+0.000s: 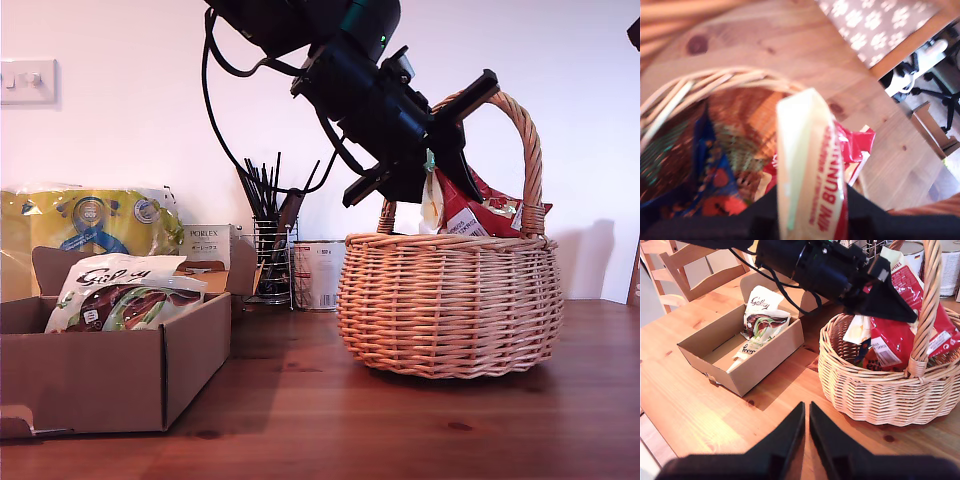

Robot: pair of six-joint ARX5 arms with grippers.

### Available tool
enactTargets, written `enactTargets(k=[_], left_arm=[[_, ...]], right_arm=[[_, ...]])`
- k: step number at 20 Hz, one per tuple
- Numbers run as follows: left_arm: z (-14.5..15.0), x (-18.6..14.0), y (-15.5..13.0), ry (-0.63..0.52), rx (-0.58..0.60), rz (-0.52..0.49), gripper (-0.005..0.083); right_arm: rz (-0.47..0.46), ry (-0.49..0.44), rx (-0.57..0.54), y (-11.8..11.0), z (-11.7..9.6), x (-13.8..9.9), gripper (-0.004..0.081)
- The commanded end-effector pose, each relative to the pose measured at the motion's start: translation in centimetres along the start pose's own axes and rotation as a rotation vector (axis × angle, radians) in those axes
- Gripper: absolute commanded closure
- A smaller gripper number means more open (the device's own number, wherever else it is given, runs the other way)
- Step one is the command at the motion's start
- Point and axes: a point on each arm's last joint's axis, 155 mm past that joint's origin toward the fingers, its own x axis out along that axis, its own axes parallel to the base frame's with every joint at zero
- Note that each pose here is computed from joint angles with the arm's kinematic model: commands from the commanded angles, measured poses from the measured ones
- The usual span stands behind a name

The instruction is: Move the bags of Easter eggs from the cardboard box on the left into the woven basket on the right side.

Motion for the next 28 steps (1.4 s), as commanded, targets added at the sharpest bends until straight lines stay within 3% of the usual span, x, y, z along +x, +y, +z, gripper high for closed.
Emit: enactTargets(k=[1,3,4,10,13,19,21,26,28], left_arm=[[-1.0,0.8,0.3,0.015,-0.006,0.015,0.0598],[-1.2,0.8,0.1,0.019,-0.008,0.013,0.0389],[-1.2,0.9,0.0,0.018,-0.005,0.014,0.0336],[-0.6,0.7,1.3,-0.006,0.002,0.070,0.0329],[0.0,0.5,3.0,-0.035,0.059,0.158,0.0328],[1.7,-0.3,2.8,-0.060,0.166,0.192,0.0332],[1.5,-0.6,2.8,-0.026,0.189,0.205,0.0402],[-0.3,-1.7,2.0,0.073,0.221,0.168,0.0762],[-1.1,-2.5,2.1,0.117,0.237,0.178,0.0794]], right_arm=[[0.007,-0.013,-0.009,0.2,0.6,-0.2,0.0782],[0.007,-0.014,-0.009,0.2,0.7,-0.2,0.0782],[0.007,-0.014,-0.009,0.2,0.7,-0.2,0.0782],[0.010,-0.013,-0.009,0.3,0.6,-0.2,0.0782],[0.011,-0.012,-0.008,0.3,0.6,-0.2,0.0782],[0.011,-0.011,-0.004,0.3,0.6,-0.2,0.0782],[0.011,-0.010,-0.004,0.3,0.6,-0.2,0.0782],[0.011,-0.011,-0.005,0.3,0.6,-0.2,0.0782],[0.011,-0.011,-0.005,0.3,0.6,-0.2,0.0782]])
